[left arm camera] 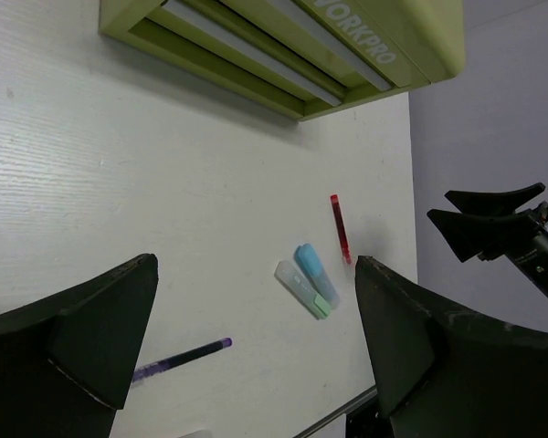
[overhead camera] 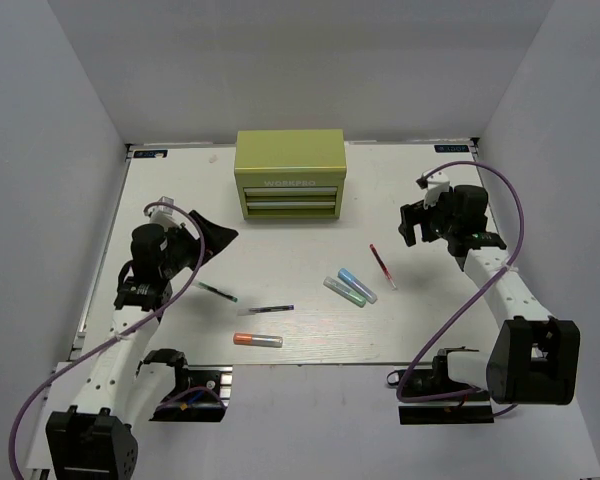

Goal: Sort the stationery into containers
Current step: Open the drawer in the storage box, then pick up the stationery from the center of the board, then place the stationery in the drawer, then pick up the stationery from the center of the board.

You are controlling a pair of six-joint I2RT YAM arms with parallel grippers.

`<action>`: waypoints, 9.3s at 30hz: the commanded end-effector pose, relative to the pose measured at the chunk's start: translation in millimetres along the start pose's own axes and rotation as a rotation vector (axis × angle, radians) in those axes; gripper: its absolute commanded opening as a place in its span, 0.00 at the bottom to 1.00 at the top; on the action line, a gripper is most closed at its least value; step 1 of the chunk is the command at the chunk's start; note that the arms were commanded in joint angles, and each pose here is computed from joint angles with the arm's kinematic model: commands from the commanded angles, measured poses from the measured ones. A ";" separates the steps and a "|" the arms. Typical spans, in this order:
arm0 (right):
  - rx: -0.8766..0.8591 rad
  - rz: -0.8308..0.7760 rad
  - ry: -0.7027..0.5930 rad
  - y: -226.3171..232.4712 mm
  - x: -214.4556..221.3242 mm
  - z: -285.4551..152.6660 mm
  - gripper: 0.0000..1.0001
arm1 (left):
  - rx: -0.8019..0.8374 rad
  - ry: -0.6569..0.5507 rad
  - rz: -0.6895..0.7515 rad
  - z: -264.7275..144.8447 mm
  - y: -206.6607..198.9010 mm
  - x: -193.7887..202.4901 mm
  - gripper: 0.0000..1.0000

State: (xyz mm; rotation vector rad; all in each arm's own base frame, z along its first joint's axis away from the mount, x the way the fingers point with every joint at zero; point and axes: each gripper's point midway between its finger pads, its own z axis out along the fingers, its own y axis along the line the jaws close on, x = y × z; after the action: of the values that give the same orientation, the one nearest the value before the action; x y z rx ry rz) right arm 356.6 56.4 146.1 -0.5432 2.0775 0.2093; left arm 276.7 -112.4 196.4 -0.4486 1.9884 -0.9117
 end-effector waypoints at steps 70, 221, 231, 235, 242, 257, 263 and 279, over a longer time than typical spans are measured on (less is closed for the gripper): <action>-0.412 -0.831 -0.221 151.2 -197.1 121.5 0.66 | 0.255 -0.398 -0.539 225.2 -46.6 -19.9 0.53; -0.419 -0.290 0.381 175.7 120.5 33.0 0.15 | -0.513 0.177 -0.493 -33.5 24.8 122.9 1.00; -0.705 -0.729 -0.035 205.9 -28.9 -16.6 0.07 | -0.674 0.232 -0.570 -50.8 22.5 129.0 1.00; -0.775 -0.808 -0.196 225.5 -84.0 -24.9 0.07 | -0.725 0.259 -0.595 -55.6 25.8 135.7 1.00; -0.749 -0.873 -0.414 252.4 -180.7 7.8 0.07 | -0.796 0.337 -0.634 -65.3 37.4 157.6 1.00; -0.719 -0.854 -0.340 261.5 -191.9 108.2 0.55 | -0.837 0.355 -0.651 -69.5 57.3 173.9 0.91; -0.747 -0.779 -0.392 265.2 -204.3 72.2 0.69 | -0.883 0.381 -0.650 -67.9 68.3 185.5 0.84; -0.730 -0.537 -0.222 231.2 -108.4 12.1 0.56 | -0.991 0.514 -0.591 -46.5 84.0 223.2 0.65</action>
State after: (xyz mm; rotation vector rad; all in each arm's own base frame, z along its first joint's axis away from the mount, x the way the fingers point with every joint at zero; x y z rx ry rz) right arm 313.8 306.2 224.1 -1.4566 1.4805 0.6585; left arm 113.8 -160.8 22.8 -1.5677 2.7539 -0.2295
